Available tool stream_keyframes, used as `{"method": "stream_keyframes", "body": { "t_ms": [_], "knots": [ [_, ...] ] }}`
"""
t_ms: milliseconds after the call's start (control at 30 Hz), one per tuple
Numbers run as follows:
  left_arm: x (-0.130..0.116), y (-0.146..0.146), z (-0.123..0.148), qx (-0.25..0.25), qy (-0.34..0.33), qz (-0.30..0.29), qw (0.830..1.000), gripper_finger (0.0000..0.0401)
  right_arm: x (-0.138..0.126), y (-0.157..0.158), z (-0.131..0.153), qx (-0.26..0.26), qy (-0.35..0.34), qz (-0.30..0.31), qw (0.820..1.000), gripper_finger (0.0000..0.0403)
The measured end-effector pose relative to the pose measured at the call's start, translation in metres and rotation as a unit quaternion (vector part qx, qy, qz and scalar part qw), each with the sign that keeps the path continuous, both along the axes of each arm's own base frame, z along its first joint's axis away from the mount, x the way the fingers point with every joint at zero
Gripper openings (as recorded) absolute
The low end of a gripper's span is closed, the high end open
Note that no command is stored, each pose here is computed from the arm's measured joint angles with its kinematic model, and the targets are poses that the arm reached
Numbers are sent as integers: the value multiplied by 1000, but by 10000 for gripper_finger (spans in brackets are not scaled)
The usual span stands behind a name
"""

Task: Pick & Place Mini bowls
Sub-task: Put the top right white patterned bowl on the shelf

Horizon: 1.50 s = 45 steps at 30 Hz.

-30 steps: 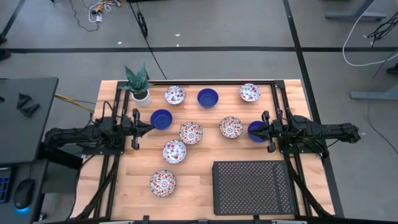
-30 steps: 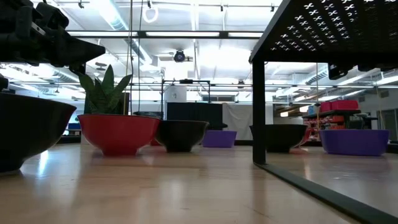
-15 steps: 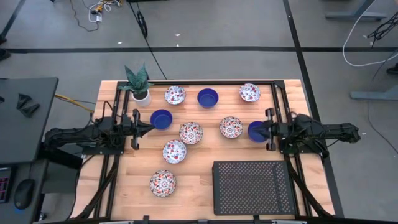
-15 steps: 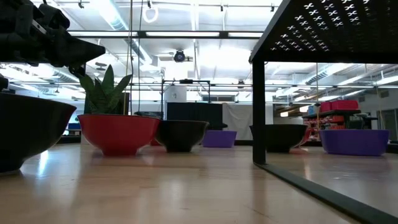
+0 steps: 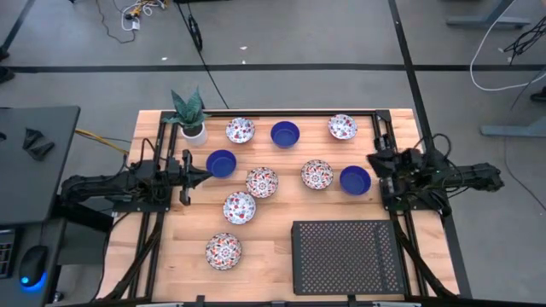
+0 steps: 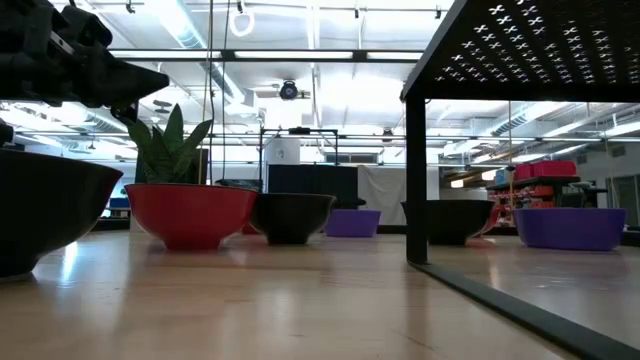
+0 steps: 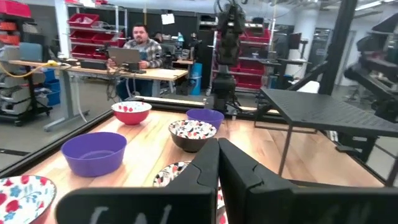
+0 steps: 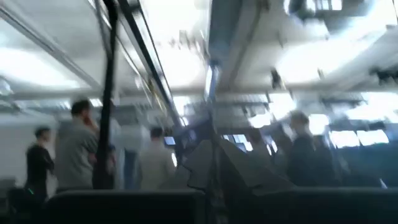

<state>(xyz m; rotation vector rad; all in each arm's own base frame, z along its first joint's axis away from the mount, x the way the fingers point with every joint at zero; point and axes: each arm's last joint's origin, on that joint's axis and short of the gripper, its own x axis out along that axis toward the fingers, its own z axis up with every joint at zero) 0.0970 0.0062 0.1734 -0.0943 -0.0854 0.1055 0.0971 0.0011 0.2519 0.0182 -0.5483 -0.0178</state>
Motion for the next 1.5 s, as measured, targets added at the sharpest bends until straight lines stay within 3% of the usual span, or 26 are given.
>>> {"method": "stream_keyframes", "body": {
  "t_ms": [133, 233, 367, 533, 700, 833, 1100, 1300, 1500],
  "knots": [
    [0, 0, 0, -2, 0, -8, 1000, 9, 34, -3, 19, 25, 103, -59, 993, 32],
    [0, 0, 0, -2, 0, -8, 1000, 9, 63, -9, 31, 37, 224, -128, 965, 32],
    [0, 0, 0, -3, 0, -8, 1000, 9, 92, -23, 45, 64, 379, -204, 900, 32],
    [0, 0, 0, -3, 0, -8, 1000, 9, 109, -52, 59, 114, 536, -234, 803, 32],
    [0, 0, 0, -3, 0, -8, 1000, 9, 114, -84, 60, 170, 642, -249, 704, 37],
    [0, 0, 0, -3, 0, -8, 1000, 9, 115, -109, 47, 197, 693, -231, 654, 64],
    [0, 0, 0, -3, 0, -8, 1000, 9, 119, -144, 7, 204, 750, -207, 594, 158],
    [0, 0, 0, -3, 0, -8, 1000, 9, 121, -149, -20, 185, 771, -200, 576, 208],
    [0, 0, 0, -4, 0, -8, 1000, 9, 120, -152, -39, 177, 774, -239, 559, 221]
  ]
}}
